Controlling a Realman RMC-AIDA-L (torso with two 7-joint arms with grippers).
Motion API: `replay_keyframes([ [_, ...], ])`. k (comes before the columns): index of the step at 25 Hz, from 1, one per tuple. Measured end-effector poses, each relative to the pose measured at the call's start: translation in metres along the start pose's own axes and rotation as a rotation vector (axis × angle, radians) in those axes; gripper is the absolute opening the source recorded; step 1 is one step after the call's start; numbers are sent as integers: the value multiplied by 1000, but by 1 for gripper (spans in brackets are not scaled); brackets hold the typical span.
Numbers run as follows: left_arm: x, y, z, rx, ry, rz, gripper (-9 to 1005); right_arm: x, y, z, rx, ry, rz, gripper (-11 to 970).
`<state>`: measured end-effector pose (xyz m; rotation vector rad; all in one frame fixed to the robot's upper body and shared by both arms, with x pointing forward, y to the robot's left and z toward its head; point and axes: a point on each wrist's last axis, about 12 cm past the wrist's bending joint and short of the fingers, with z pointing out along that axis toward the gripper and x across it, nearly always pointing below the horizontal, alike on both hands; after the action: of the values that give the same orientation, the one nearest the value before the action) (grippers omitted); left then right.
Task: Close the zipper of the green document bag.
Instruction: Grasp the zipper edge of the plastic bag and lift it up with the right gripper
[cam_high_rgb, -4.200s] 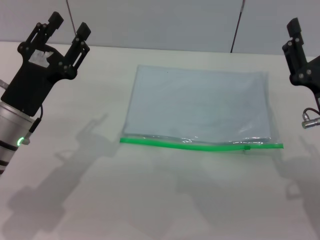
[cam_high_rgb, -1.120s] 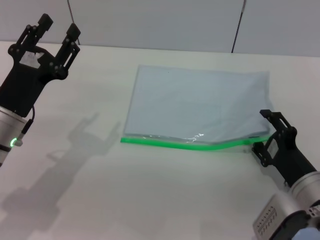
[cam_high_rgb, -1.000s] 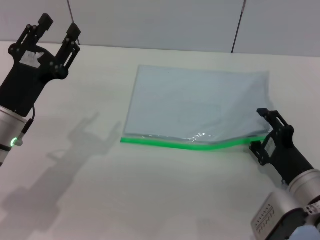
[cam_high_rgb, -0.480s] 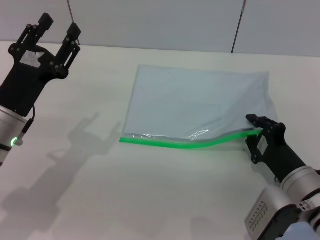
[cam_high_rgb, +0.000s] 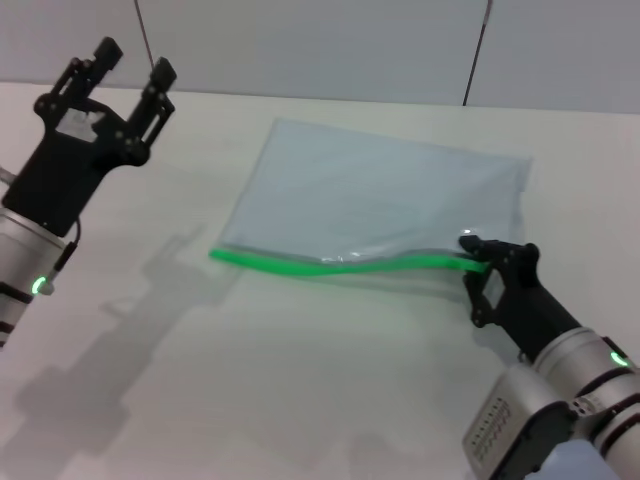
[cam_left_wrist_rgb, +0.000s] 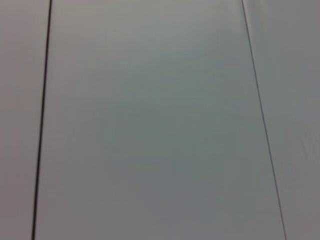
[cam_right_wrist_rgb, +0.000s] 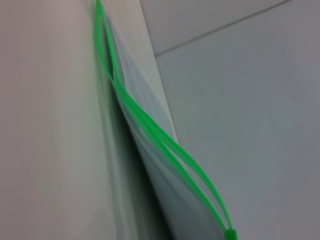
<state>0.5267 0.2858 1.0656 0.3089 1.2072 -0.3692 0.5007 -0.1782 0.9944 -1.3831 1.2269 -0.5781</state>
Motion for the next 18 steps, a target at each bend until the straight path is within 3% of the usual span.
replay_keyframes([
  [11, 26, -18, 16, 204, 222, 189, 627, -32, -11, 10, 32, -94, 59, 47],
  [18, 33, -33, 16, 322, 244, 338, 524, -44, -16, 14, 35, -132, 71, 48],
])
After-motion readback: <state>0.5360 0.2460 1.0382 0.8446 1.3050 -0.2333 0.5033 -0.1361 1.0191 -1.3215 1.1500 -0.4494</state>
